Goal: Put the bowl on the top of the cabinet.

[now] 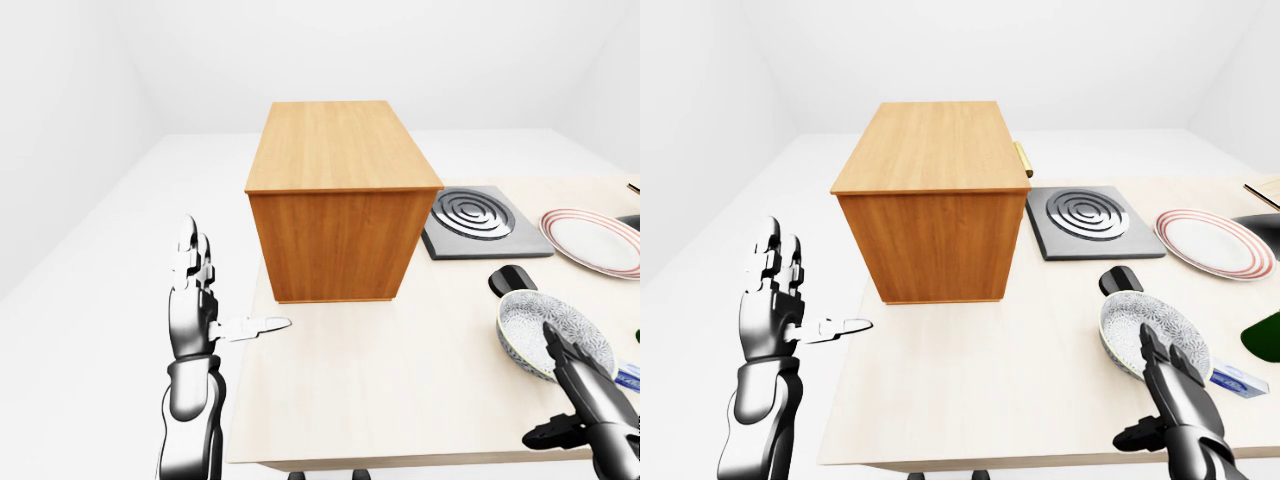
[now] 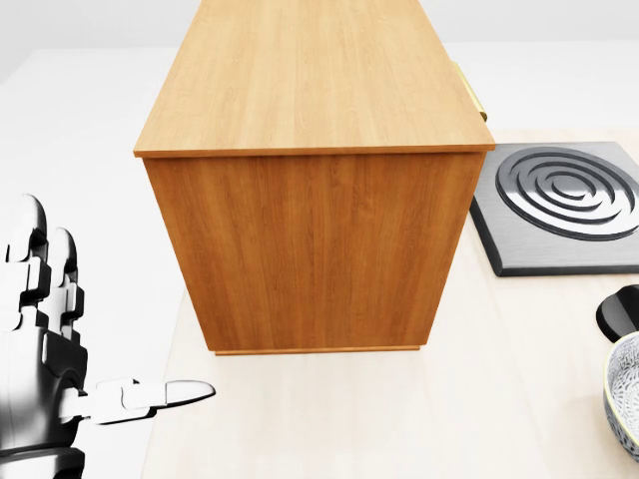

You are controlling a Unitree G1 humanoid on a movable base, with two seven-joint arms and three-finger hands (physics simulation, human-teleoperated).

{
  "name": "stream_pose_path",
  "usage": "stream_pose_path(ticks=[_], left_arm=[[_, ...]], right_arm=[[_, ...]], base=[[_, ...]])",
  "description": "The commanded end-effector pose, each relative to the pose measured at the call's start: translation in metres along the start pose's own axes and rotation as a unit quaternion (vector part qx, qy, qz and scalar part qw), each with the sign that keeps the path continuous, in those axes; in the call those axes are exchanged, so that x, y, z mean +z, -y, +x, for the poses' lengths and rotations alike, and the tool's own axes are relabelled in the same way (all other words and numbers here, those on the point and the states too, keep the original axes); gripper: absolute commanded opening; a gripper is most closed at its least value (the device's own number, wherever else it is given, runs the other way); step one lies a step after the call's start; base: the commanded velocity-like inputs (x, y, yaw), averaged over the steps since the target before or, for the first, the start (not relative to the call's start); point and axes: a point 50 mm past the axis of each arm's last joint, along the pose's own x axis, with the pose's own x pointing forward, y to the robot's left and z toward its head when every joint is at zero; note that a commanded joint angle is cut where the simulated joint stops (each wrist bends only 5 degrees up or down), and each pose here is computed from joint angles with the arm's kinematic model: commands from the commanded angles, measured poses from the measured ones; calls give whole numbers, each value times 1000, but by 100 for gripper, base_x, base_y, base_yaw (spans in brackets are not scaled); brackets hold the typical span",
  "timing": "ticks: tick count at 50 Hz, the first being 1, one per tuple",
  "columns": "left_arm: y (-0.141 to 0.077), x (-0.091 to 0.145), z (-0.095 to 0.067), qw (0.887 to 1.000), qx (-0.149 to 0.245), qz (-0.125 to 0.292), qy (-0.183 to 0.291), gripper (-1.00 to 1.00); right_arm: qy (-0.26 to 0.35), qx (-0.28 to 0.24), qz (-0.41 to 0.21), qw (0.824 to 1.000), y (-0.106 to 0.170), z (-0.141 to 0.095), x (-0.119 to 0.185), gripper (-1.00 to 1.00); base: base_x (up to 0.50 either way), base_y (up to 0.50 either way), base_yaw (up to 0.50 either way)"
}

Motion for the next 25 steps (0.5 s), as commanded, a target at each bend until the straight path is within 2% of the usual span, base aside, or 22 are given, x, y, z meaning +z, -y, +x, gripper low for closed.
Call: stream_pose_path(ticks=[1, 13, 14, 15, 16, 25], left_arm=[[0, 0, -1, 1000, -2, -1, -1, 100], [1, -1, -1, 1000, -4, -1, -3, 100], [1, -1, -1, 1000, -5, -1, -3, 100], [1, -1, -1, 1000, -4, -1, -2, 100], [1, 0, -1, 1000, -4, -1, -1, 100], [1, -1, 0, 1000, -4, -2, -2, 100]], right_arm=[[-12, 16, -2, 1000, -10, 3, -6, 100], [-17, 25, -11, 999, -15, 11, -11, 100], [-18, 26, -13, 999, -17, 12, -11, 73], [-18, 29, -14, 999, -18, 10, -12, -59], [-21, 30, -14, 999, -20, 12, -13, -100], [-19, 37, -16, 999, -23, 12, -12, -100]], base=[[0, 0, 0], [0, 0, 0], [0, 0, 0], [0, 0, 0], [0, 0, 0], [0, 0, 0]])
